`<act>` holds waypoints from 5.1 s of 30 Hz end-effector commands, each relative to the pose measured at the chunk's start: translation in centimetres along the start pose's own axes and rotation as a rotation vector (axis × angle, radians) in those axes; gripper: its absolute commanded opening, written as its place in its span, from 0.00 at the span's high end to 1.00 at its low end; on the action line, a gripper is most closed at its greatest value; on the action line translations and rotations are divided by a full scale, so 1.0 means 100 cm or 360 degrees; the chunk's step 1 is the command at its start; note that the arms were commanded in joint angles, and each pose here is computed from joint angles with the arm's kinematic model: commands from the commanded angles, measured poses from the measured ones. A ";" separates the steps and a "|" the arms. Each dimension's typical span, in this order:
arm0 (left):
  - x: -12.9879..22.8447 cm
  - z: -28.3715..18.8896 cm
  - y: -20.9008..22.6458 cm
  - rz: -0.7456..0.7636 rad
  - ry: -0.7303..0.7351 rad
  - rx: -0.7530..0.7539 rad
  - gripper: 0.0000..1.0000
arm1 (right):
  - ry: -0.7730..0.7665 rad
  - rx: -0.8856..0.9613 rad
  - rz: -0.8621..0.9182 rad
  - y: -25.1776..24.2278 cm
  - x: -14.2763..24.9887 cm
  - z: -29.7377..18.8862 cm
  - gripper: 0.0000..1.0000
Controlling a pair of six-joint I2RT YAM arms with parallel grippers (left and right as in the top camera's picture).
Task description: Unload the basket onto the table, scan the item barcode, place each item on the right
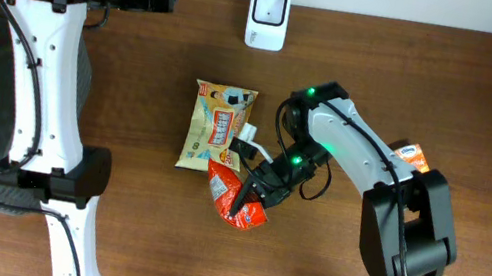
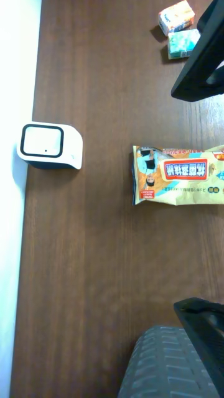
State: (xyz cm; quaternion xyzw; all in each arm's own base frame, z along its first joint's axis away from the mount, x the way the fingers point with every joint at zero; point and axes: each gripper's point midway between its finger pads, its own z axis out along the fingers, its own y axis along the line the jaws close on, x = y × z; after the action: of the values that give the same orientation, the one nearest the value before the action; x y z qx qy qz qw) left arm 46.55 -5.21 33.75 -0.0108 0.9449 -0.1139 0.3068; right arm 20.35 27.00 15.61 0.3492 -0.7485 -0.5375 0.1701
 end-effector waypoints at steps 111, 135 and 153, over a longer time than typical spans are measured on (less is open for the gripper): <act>-0.003 -0.011 -0.003 -0.0003 -0.0042 0.0015 0.01 | -0.0602 0.2854 0.1371 -0.170 0.004 -0.264 0.96; -0.003 -0.011 -0.003 -0.0003 -0.0042 0.0015 0.01 | -0.0803 0.1891 0.1209 -0.245 -0.035 -0.188 0.89; -0.003 -0.011 -0.003 -0.0003 -0.0043 0.0014 0.01 | -0.0641 0.1207 0.0784 -0.248 0.001 -0.175 0.21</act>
State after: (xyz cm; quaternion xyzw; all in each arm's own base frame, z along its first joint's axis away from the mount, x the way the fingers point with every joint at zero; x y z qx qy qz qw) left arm 46.50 -5.22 33.71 -0.0108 0.9453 -0.1141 0.3055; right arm 41.74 9.98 1.69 0.0888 -0.9725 -0.2145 -0.0212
